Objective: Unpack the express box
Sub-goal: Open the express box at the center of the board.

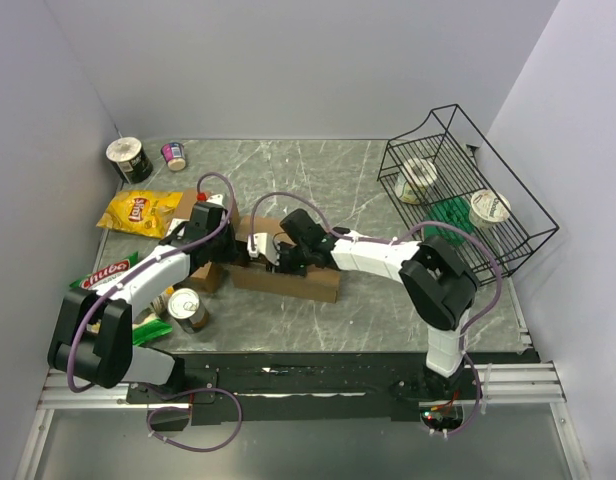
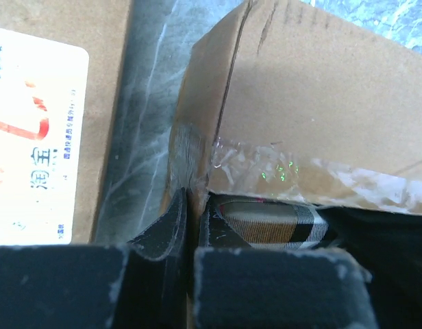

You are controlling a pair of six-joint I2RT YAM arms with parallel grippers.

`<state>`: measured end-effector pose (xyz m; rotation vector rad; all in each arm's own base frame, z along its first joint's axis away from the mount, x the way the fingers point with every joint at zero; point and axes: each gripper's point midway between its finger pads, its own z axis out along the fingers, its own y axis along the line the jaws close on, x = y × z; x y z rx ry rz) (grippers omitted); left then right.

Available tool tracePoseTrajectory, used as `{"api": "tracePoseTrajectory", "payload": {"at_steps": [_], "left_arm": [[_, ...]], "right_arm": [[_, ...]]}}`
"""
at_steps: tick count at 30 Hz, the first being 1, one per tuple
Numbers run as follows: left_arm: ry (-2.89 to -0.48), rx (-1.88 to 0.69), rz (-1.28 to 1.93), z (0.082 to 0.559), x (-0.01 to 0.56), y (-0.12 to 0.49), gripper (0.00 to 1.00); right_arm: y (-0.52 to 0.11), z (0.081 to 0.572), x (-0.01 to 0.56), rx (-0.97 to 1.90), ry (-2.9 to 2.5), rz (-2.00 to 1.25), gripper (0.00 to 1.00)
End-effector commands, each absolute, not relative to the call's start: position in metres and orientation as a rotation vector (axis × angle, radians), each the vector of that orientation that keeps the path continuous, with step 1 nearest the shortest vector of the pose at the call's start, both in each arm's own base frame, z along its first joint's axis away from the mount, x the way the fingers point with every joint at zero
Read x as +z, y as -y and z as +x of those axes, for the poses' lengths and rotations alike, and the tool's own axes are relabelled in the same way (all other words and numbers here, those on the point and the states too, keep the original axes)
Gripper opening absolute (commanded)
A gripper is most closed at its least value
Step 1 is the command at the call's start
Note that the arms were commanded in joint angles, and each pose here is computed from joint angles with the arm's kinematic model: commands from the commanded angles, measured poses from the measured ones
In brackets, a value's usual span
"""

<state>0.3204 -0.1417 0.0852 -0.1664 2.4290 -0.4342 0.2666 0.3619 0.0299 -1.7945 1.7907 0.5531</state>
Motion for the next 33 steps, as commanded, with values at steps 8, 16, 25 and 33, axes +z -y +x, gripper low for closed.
{"api": "tracePoseTrajectory", "payload": {"at_steps": [8,16,25,33], "left_arm": [[-2.214,-0.64,-0.217,0.345,0.141,0.17,0.01],[-2.188,-0.543,-0.199,0.345,0.138,0.151,0.01],[-2.175,-0.468,-0.148,0.352,0.138,0.142,0.01],[-2.165,-0.615,0.011,0.35,0.165,0.164,0.78]], "right_arm": [[-0.381,0.254,0.12,0.879,-1.701,-1.511,0.0],[-0.356,0.267,0.237,0.962,-1.387,-1.358,0.0],[-0.323,0.281,0.282,0.898,-1.383,-1.202,0.0],[-0.265,0.301,0.244,0.599,-1.634,-1.09,0.59]]}}
